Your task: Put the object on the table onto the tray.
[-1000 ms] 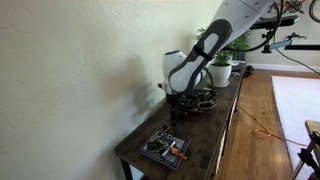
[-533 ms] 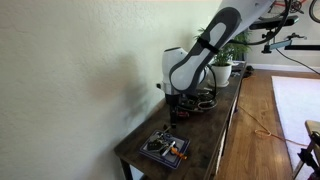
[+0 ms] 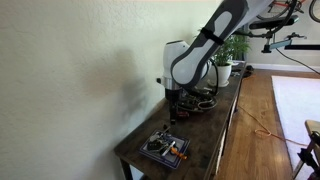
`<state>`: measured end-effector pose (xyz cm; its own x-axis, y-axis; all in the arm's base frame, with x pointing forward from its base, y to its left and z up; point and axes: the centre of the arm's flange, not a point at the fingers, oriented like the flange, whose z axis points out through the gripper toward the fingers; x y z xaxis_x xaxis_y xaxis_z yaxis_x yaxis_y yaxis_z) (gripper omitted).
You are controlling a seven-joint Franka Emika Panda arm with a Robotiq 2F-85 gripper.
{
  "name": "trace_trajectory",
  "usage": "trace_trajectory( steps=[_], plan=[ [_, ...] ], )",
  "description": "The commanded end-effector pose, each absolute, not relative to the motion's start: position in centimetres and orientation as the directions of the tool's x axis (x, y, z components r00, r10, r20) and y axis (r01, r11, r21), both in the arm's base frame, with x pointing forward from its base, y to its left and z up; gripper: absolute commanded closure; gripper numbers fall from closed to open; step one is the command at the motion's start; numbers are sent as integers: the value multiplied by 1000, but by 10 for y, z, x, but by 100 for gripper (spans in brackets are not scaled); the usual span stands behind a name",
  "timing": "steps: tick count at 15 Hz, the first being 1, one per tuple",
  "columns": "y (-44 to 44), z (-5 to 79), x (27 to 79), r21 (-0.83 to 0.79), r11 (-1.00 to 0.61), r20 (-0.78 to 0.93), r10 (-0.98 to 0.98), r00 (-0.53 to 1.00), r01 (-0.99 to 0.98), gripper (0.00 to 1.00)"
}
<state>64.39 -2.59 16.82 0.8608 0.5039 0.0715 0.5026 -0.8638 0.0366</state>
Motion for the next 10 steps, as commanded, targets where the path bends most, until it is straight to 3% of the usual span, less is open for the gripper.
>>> trace_trajectory(
  steps=[1, 10],
  plan=[
    [-42, 186, 643, 75, -863, 108, 504, 857, 499, 0],
    [-76, 169, 658, 80, -887, 85, 462, 883, 456, 0]
  ],
)
